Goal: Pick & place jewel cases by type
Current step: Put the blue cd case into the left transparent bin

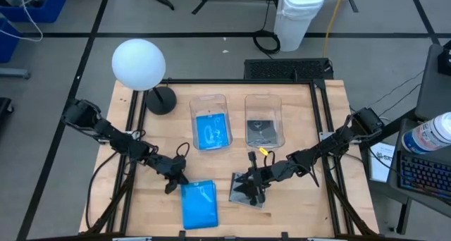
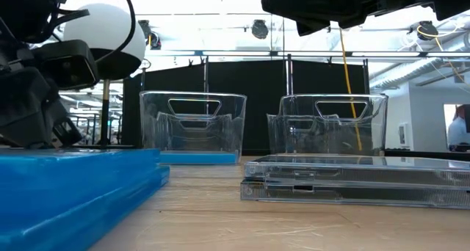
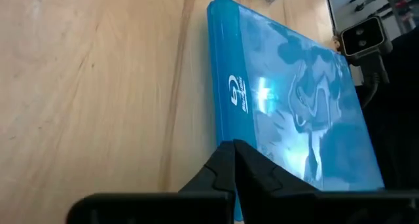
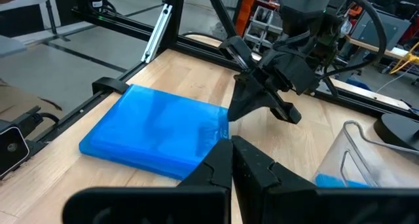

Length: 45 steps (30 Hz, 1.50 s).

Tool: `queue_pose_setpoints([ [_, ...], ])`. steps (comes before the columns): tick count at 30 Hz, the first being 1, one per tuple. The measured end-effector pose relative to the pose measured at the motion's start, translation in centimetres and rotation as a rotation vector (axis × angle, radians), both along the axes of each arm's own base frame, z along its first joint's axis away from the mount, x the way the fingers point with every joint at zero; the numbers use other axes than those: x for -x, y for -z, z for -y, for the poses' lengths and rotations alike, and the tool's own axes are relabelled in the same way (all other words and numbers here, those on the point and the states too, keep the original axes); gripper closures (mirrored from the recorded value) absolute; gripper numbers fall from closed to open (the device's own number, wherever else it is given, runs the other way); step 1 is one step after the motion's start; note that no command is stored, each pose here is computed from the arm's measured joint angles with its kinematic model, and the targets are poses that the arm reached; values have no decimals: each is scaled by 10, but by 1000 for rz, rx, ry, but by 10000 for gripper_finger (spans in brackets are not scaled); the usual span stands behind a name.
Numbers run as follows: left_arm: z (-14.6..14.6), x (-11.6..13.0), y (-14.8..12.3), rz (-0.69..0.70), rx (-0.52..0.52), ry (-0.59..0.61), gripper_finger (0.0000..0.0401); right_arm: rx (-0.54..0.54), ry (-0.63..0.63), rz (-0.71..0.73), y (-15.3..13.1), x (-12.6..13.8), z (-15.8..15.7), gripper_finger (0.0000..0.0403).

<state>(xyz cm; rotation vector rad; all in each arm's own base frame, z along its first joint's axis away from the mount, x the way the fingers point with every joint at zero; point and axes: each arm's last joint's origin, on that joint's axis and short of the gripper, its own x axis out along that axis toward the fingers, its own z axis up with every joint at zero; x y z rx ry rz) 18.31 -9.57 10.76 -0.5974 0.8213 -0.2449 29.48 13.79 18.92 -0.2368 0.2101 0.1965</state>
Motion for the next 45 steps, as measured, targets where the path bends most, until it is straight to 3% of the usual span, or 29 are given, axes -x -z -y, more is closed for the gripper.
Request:
queue_pose_setpoints([
  [14, -2, 7, -19, 62, 11, 45, 384, 36, -16, -3, 0, 1, -3, 403],
  [18, -6, 12, -28, 86, 2, 22, 381, 86, -66, -24, -13, -2, -21, 403],
  [22, -6, 14, -35, 119, 13, 17, 380, 134, -137, -131, -17, -10, -55, 403],
  [27, -6, 13, -33, 125, -23, 0, 380, 101, -177, -265, -2, -37, -96, 403],
  [33, -7, 13, -33, 132, -40, -24, 380, 56, -269, -301, 19, -80, -127, 403],
  [39, -7, 13, -33, 134, -44, -21, 380, 19, -317, -316, 19, -119, -139, 403],
  [45, -7, 13, -33, 148, -72, -2, 380, -71, -334, -458, 33, -139, -133, 403],
])
